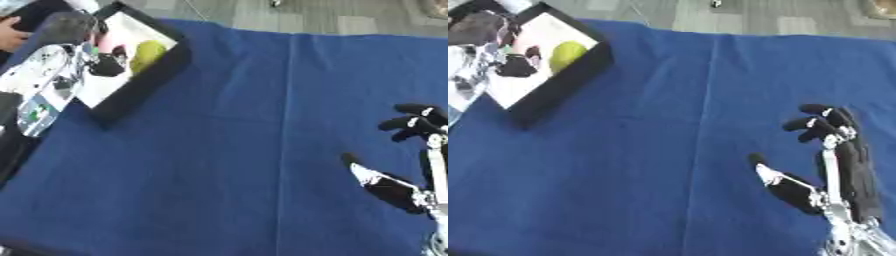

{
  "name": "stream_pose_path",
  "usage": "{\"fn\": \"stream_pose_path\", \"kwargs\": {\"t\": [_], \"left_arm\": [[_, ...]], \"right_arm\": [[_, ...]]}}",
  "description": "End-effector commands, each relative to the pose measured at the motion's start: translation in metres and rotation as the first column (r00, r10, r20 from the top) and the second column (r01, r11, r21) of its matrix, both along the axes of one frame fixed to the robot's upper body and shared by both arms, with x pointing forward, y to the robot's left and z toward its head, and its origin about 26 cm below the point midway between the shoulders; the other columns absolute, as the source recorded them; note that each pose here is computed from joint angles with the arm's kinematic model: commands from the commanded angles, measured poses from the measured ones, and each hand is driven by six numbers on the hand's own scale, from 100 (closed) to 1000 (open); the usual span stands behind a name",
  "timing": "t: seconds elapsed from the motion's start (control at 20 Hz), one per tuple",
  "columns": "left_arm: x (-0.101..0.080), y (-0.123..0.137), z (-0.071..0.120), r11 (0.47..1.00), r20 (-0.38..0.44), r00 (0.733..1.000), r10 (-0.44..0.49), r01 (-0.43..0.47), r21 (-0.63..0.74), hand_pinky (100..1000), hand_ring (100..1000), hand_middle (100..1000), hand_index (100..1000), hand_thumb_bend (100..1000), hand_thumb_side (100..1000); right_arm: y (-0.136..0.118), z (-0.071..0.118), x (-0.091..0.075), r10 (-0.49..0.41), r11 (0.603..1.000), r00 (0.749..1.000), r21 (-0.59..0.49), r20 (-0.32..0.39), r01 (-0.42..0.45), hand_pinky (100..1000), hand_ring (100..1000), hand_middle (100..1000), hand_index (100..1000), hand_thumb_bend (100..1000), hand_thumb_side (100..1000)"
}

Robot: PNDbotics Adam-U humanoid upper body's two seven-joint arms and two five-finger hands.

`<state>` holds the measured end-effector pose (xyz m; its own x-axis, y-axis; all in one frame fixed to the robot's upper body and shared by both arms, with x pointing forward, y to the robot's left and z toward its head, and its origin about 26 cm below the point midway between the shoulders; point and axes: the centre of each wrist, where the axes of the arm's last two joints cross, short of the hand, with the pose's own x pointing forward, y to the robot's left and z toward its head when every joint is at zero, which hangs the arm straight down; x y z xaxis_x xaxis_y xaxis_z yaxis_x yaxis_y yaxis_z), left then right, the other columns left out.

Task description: Pick up the objects with one hand, pass them to the other hand, and then place them into the box on the other side of the table.

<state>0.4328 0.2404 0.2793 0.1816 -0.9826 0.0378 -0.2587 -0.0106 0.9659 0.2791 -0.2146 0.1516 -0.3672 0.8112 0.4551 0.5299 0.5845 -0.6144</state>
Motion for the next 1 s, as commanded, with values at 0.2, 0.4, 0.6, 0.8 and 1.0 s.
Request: {"fn": "stream_pose_path", "kwargs": {"t": [0.2,0.4,0.6,0.8,1.0], "left_arm": [[-0.002,0.009,0.016,0.995,0.061,0.996,0.061,-0.066,0.069,895,815,730,862,491,420],[-0.006,0.010,0.021,0.995,0.066,0.996,0.066,-0.071,0.072,892,809,721,856,444,392],[-0.023,0.006,0.039,1.000,0.139,0.990,0.020,-0.019,-0.006,820,699,631,822,100,244],[-0.075,0.001,0.064,0.945,0.305,0.931,-0.199,0.265,-0.191,795,628,600,802,100,455],[-0.114,0.003,0.067,0.760,0.494,0.788,-0.367,0.560,-0.329,783,615,601,803,100,568]], "right_arm": [[-0.002,0.008,-0.001,-0.269,0.963,0.958,0.053,0.103,0.265,1000,520,734,586,651,134],[-0.005,0.008,-0.001,-0.272,0.962,0.956,0.050,0.107,0.268,1000,523,735,589,649,130],[-0.011,0.011,0.000,-0.288,0.958,0.950,0.050,0.123,0.284,1000,531,738,596,602,138],[-0.030,0.025,0.005,-0.331,0.944,0.927,0.063,0.175,0.325,1000,552,749,617,469,146],[-0.055,0.043,0.009,-0.364,0.931,0.907,0.098,0.210,0.351,1000,576,770,641,419,146]]}}
